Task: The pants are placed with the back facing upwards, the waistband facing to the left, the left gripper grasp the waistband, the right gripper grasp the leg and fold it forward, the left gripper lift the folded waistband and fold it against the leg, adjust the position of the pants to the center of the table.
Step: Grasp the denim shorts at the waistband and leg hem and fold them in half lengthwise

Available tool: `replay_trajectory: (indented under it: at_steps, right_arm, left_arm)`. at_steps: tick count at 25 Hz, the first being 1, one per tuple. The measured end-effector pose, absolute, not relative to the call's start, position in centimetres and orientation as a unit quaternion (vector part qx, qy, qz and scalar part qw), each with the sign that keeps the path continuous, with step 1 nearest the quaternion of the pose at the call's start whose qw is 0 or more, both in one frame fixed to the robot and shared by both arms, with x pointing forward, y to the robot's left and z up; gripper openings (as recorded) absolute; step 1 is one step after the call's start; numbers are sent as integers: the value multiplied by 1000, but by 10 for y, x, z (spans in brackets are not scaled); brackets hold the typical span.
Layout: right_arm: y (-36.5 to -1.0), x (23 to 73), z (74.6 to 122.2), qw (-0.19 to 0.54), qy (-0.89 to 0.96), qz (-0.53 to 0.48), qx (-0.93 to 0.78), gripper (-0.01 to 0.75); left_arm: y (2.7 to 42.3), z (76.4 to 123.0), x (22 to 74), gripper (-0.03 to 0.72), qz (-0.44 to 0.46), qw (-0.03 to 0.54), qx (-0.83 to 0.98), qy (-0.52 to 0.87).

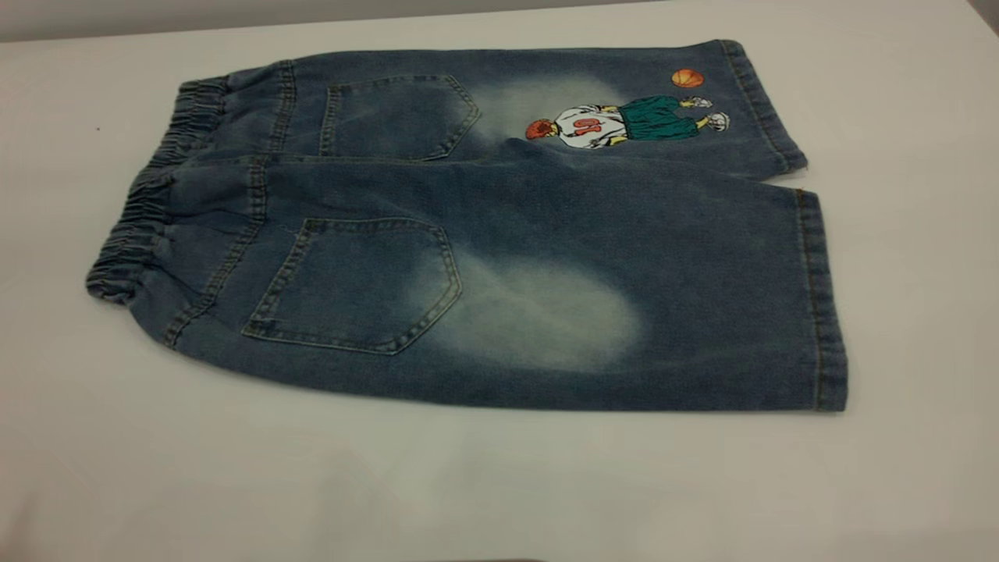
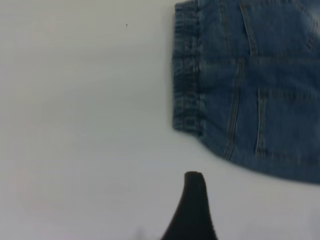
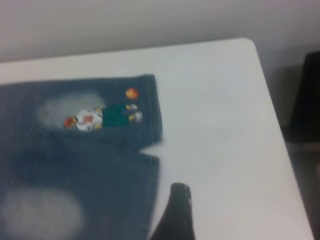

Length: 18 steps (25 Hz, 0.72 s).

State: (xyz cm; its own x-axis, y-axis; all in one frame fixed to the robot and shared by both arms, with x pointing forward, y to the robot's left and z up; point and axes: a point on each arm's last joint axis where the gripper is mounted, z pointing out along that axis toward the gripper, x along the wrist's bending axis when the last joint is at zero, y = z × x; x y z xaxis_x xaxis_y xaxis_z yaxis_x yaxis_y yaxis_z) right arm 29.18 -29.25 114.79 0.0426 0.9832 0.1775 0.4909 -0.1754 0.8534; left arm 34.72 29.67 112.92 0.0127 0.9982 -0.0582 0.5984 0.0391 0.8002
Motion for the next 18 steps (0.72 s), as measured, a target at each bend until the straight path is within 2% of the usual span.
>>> replay_trajectory:
  at_steps: [7, 18]
  right_arm:
    - [-288, 346, 1148, 252, 579, 403, 662, 592]
    - [-287, 382, 1130, 203, 630, 355, 660, 592]
  left_arm:
    - [295, 1128, 430, 570, 229, 294, 614, 696]
    - [294, 1040, 520, 570, 132, 184, 631, 742]
